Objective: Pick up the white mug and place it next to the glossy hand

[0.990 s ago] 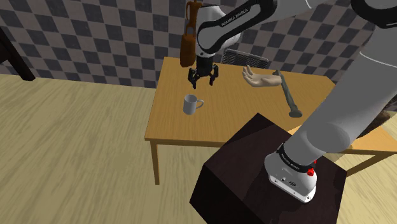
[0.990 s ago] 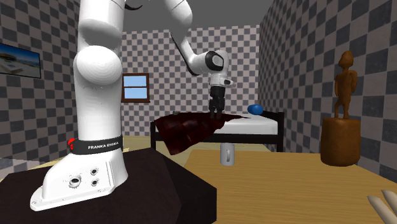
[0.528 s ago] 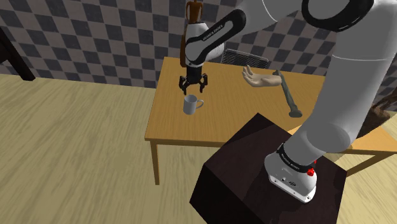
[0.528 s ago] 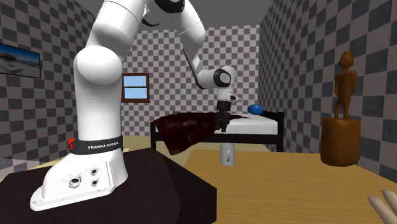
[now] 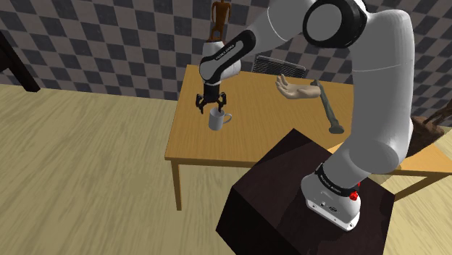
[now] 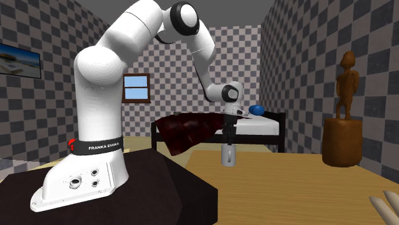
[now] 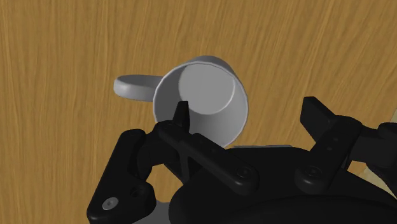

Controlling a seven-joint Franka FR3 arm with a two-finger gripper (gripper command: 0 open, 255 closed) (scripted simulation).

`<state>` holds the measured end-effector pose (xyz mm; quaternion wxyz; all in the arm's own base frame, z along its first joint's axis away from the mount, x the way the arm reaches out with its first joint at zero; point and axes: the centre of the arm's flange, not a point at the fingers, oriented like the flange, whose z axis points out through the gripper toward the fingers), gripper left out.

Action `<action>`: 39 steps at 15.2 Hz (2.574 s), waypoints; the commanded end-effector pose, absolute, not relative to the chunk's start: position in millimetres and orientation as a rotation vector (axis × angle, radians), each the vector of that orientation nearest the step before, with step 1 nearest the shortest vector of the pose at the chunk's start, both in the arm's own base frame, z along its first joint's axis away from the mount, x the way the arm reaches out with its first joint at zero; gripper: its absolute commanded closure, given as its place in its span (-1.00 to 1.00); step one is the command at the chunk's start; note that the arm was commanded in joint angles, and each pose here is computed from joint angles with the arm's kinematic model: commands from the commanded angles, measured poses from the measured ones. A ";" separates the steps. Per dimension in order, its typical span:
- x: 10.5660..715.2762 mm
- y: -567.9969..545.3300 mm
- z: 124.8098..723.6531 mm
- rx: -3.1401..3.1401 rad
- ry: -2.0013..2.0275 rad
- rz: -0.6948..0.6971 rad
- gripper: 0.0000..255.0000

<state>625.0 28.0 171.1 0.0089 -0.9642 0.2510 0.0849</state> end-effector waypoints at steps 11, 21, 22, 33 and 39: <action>620.8 30.5 135.9 -3.011 0.786 0.265 -1.00; 620.8 30.4 135.9 -3.011 0.786 0.265 1.00; 620.8 30.4 135.9 -3.011 0.786 0.265 1.00; 620.8 30.5 188.7 -3.011 0.786 0.265 1.00; 620.7 30.5 220.4 -3.011 0.786 0.265 1.00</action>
